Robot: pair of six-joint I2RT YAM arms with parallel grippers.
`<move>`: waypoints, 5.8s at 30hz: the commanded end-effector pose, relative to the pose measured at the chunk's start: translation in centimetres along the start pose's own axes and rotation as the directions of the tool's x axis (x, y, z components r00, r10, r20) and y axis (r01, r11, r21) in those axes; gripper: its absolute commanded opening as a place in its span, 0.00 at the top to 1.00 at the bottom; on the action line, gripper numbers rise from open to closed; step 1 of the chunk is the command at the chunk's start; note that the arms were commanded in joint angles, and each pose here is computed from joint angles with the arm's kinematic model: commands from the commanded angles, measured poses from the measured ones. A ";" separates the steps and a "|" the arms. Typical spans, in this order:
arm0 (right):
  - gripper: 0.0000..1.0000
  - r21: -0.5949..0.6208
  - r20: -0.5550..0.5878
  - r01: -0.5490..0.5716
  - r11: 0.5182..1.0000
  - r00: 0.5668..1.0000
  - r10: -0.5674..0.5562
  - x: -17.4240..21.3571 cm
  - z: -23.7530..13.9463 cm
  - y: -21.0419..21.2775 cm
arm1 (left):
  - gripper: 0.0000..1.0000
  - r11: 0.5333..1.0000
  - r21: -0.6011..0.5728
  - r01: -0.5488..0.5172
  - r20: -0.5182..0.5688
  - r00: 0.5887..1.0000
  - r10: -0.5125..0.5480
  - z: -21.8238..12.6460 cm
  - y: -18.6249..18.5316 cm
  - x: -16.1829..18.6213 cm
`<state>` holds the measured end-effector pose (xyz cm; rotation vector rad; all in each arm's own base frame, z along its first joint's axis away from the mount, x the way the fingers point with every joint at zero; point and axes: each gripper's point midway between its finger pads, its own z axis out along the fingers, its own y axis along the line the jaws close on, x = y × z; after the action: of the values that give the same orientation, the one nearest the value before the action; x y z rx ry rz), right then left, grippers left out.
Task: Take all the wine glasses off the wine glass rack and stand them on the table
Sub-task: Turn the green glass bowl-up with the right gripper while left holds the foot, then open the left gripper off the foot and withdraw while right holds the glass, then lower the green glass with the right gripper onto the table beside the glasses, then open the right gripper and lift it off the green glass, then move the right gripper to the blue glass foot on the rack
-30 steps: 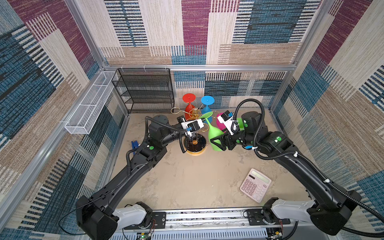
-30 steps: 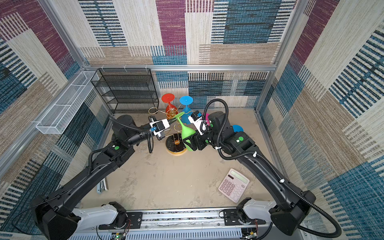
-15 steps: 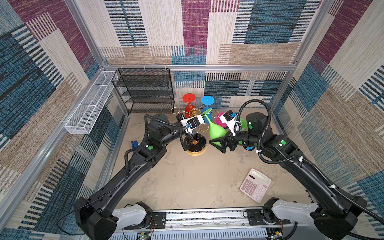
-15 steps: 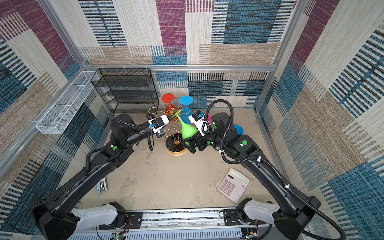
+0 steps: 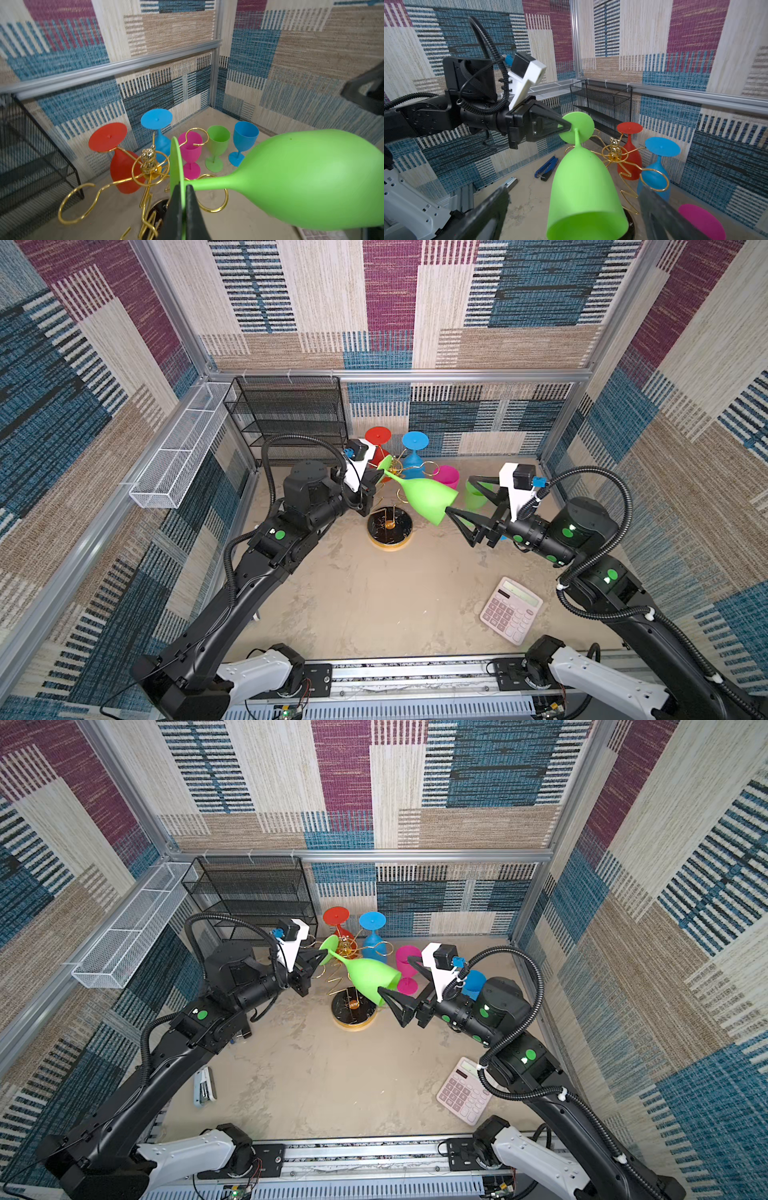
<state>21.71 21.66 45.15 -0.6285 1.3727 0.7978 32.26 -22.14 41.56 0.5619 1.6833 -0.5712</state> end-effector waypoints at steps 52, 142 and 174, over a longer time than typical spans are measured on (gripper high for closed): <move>0.04 -0.125 0.343 0.129 0.984 0.936 -0.079 0.3 7.8 1.6 | 1.00 0.529 0.310 0.790 -0.360 0.613 -0.704 1.1 -3.3 4.6; 0.14 0.640 -0.106 -0.010 0.769 0.989 0.101 26.7 2.9 -16.7 | 0.18 0.933 -0.354 0.063 0.333 0.941 0.063 -11.7 6.7 -1.1; 0.01 0.455 0.077 -0.197 0.869 0.980 0.181 13.5 0.3 -10.9 | 0.17 0.906 -0.409 0.109 0.330 0.943 0.035 -11.9 8.0 -0.2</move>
<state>31.83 16.53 30.64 -0.0862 1.4903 0.5314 28.38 -8.90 42.66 0.1445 1.4515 -0.2980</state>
